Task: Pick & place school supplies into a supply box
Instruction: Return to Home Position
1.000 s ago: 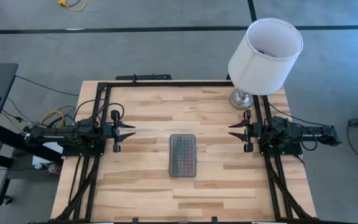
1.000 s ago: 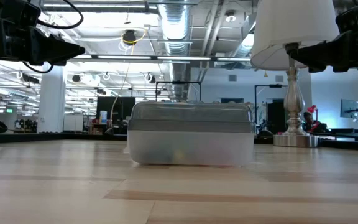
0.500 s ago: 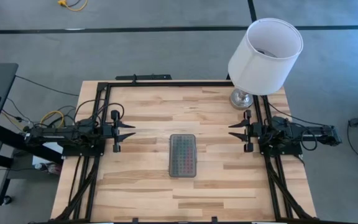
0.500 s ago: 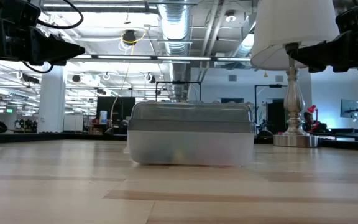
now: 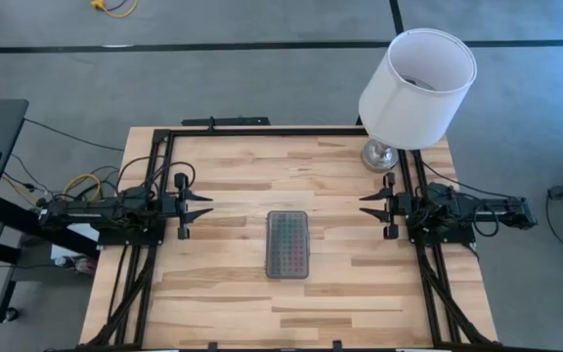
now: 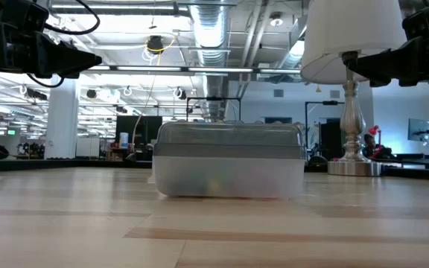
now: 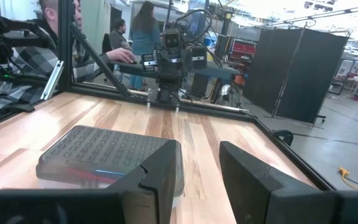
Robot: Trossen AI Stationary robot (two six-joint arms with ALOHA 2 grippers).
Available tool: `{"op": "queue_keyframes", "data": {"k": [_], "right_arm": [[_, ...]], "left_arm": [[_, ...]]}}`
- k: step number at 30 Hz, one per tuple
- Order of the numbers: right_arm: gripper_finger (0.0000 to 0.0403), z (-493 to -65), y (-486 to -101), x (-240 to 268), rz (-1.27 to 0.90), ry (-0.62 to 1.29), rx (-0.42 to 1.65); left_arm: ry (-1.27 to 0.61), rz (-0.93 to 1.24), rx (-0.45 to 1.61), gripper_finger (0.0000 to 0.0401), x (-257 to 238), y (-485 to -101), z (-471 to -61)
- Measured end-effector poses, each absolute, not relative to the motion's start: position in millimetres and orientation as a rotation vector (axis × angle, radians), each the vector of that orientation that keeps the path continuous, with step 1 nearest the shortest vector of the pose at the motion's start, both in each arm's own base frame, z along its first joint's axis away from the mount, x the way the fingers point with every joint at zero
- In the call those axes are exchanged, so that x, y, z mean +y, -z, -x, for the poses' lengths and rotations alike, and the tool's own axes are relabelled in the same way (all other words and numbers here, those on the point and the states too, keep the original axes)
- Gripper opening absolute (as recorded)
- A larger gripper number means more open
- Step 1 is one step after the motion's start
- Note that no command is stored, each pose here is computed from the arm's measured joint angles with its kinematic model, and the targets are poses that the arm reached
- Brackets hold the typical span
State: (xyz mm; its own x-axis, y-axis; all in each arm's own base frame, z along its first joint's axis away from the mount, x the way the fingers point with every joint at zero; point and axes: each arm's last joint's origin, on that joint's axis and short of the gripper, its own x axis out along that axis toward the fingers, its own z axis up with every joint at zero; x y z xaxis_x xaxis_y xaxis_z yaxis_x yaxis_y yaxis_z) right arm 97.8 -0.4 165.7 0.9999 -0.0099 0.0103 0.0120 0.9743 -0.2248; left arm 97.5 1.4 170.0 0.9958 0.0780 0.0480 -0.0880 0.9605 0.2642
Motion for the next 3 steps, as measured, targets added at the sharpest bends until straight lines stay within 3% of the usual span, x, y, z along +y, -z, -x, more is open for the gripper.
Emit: {"op": "queue_keyframes", "data": {"k": [3], "right_arm": [[0.012, -97.8, -165.9, -0.4, 0.227, 0.011, -0.01]], "left_arm": [[-0.085, -0.264, -0.038, 0.0112, 1.5, -170.0, -97.5]]}}
